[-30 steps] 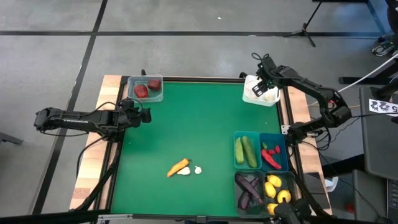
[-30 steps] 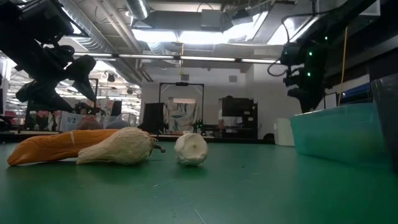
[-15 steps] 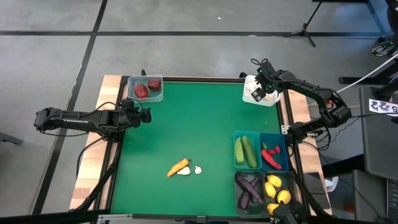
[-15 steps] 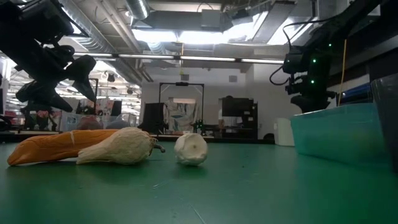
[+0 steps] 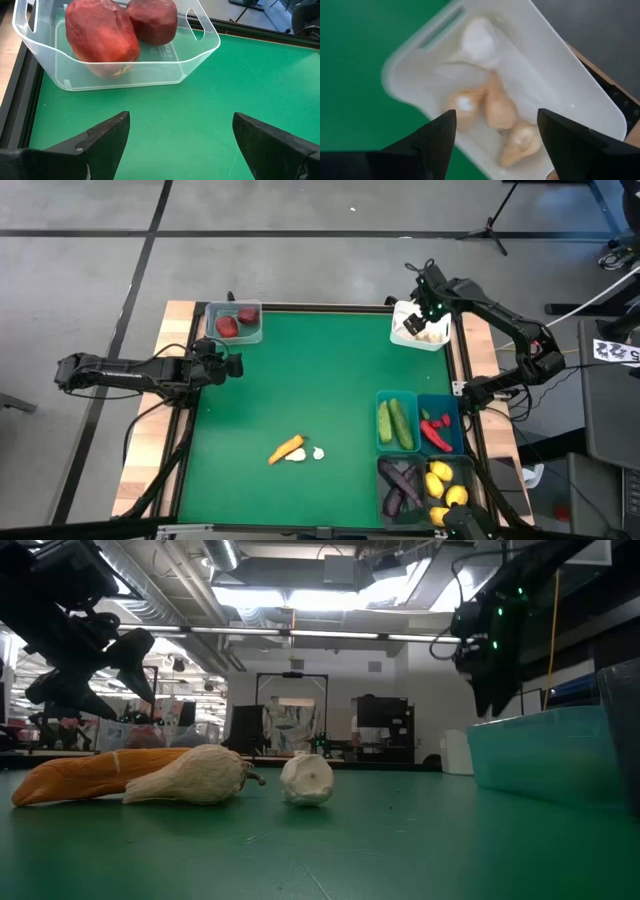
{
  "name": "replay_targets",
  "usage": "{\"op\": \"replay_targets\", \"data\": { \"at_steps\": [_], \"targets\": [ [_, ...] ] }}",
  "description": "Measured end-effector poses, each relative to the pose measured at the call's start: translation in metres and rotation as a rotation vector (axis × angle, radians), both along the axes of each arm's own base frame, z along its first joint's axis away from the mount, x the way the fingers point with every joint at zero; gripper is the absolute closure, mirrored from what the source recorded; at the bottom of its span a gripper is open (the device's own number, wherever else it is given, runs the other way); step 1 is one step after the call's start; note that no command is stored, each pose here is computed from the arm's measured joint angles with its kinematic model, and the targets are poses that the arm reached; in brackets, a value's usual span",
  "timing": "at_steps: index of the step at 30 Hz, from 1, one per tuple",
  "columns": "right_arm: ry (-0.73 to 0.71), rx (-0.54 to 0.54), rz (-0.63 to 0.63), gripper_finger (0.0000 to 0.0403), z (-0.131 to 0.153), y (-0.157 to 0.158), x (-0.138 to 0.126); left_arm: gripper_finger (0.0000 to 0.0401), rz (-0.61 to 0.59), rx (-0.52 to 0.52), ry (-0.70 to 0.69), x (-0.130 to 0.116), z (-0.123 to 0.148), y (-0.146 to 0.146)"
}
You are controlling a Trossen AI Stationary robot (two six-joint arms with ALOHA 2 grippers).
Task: Sort produce into baskets
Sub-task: Put the garlic into the white bin
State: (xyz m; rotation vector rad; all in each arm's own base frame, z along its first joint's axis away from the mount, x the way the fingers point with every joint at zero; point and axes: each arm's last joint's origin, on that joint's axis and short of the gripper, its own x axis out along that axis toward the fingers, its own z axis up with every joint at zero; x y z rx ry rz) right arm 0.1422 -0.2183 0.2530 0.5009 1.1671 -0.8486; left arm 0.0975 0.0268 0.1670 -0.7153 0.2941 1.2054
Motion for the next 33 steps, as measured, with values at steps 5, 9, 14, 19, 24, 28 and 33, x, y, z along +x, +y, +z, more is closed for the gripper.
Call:
{"op": "replay_targets", "data": {
  "at_steps": [5, 9, 14, 19, 24, 28, 33],
  "targets": [
    [-0.201, 0.094, 0.040, 0.0125, 0.037, 0.003, 0.006, 0.0056, 0.001, 0.000, 0.000, 0.000, 0.000, 0.000],
    [-0.457, 0.204, 0.195, 0.0125, 0.052, 0.017, 0.020, 0.0056, 0.002, -0.001, -0.002, 0.000, 0.000, 0.000],
    [-0.553, 0.278, 0.437, 0.0125, 0.058, 0.048, 0.050, 0.0056, 0.002, -0.001, -0.002, 0.000, 0.000, 0.000],
    [-0.561, 0.289, 0.721, 0.0125, 0.061, 0.100, 0.092, 0.0056, 0.002, -0.001, -0.002, 0.000, 0.000, 0.000],
    [-0.615, 0.222, 1.048, 0.0125, 0.068, 0.166, 0.127, 0.0056, 0.005, -0.003, -0.007, 0.000, 0.000, 0.000],
    [-0.650, 0.094, 1.267, 0.0125, 0.072, 0.225, 0.146, 0.0056, 0.006, -0.004, -0.008, 0.000, 0.000, 0.000],
    [-0.657, -0.143, 1.393, 0.0125, 0.063, 0.288, 0.168, 0.0056, 0.011, -0.007, -0.014, 0.000, 0.000, 0.000]
  ]
}}
